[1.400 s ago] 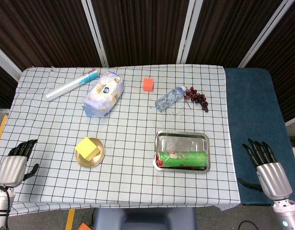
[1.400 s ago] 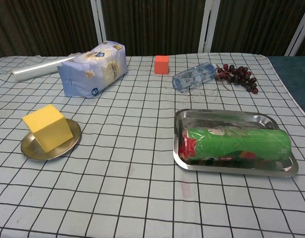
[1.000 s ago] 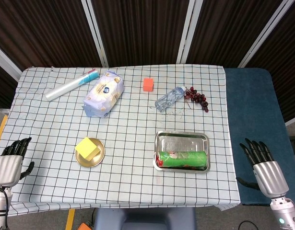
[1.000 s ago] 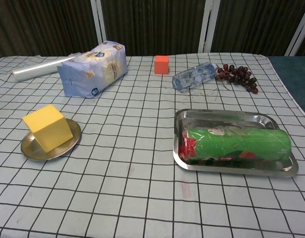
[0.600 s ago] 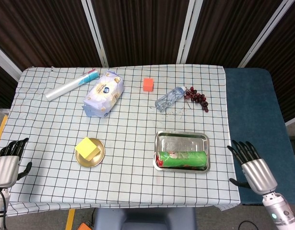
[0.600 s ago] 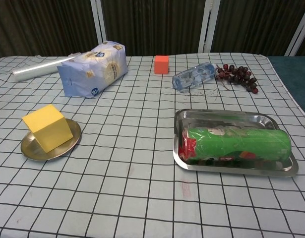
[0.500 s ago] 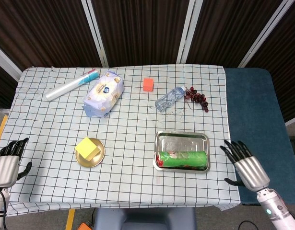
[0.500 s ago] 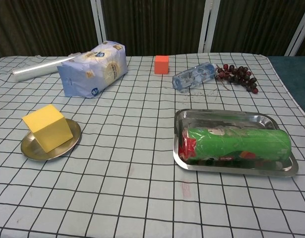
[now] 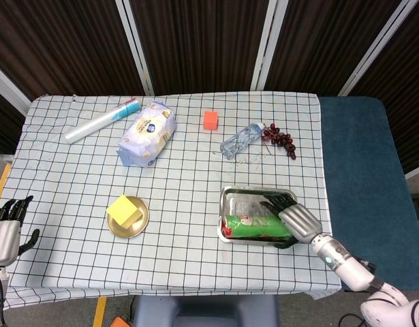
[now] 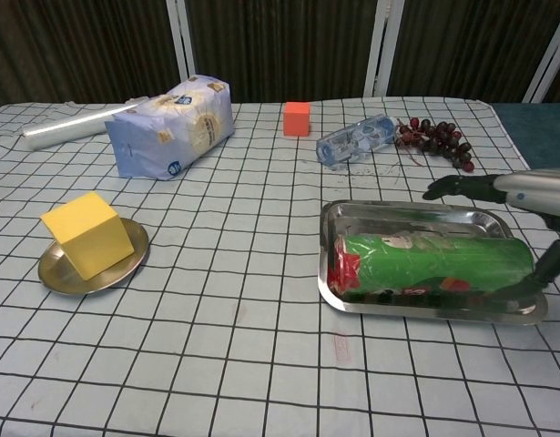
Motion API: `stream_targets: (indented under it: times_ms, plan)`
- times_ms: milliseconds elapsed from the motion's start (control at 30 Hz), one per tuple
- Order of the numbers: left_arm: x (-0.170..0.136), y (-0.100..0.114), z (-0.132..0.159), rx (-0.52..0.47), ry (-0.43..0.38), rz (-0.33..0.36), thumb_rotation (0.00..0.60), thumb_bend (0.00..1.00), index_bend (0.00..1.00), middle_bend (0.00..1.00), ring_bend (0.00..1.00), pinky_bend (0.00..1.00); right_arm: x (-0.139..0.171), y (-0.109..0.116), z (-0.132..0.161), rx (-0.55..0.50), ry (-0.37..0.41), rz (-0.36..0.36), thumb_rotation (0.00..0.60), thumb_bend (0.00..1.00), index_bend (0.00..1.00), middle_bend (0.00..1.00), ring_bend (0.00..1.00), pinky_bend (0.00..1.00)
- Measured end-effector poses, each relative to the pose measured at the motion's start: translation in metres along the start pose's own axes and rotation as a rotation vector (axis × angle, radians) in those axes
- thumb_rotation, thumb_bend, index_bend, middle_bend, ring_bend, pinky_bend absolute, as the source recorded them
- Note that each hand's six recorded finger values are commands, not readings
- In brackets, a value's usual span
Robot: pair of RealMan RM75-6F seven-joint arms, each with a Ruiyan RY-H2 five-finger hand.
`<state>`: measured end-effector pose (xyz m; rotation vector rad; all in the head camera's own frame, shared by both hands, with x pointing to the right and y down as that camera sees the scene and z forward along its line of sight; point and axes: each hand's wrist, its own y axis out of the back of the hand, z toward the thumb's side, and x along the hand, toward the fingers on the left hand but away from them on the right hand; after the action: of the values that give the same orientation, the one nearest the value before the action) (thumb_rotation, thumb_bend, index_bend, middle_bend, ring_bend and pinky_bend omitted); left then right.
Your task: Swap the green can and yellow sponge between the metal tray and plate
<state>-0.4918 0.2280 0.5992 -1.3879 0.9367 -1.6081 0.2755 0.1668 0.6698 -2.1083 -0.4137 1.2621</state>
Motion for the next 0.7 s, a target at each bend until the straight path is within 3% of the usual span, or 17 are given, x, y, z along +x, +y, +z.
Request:
stream_targets:
  times_ms: [167, 367, 533, 700]
  plan:
    - [0.001, 0.002, -0.008, -0.013, 0.029, 0.004, 0.600, 0.35, 0.12, 0.20, 0.13, 0.25, -0.039, -0.002, 0.012, -0.021, 0.010, 0.006, 0.600, 0.08, 0.24, 0.19, 0.20, 0.15]
    - [0.002, 0.003, -0.013, -0.028, 0.041, 0.005, 0.600, 0.35, 0.13, 0.20, 0.13, 0.25, -0.063, -0.008, 0.011, -0.046, -0.020, 0.016, 0.600, 0.08, 0.40, 0.32, 0.33, 0.25]
    - [0.002, 0.003, -0.014, -0.033, 0.046, 0.002, 0.600, 0.35, 0.13, 0.20, 0.13, 0.25, -0.072, -0.010, 0.009, -0.062, -0.041, 0.037, 0.600, 0.08, 0.61, 0.44, 0.50, 0.41]
    - [0.002, 0.001, -0.014, -0.032, 0.045, -0.008, 0.600, 0.35, 0.14, 0.20, 0.13, 0.25, -0.077, -0.001, 0.012, -0.060, -0.044, -0.025, 0.600, 0.08, 0.81, 0.60, 0.66, 0.56]
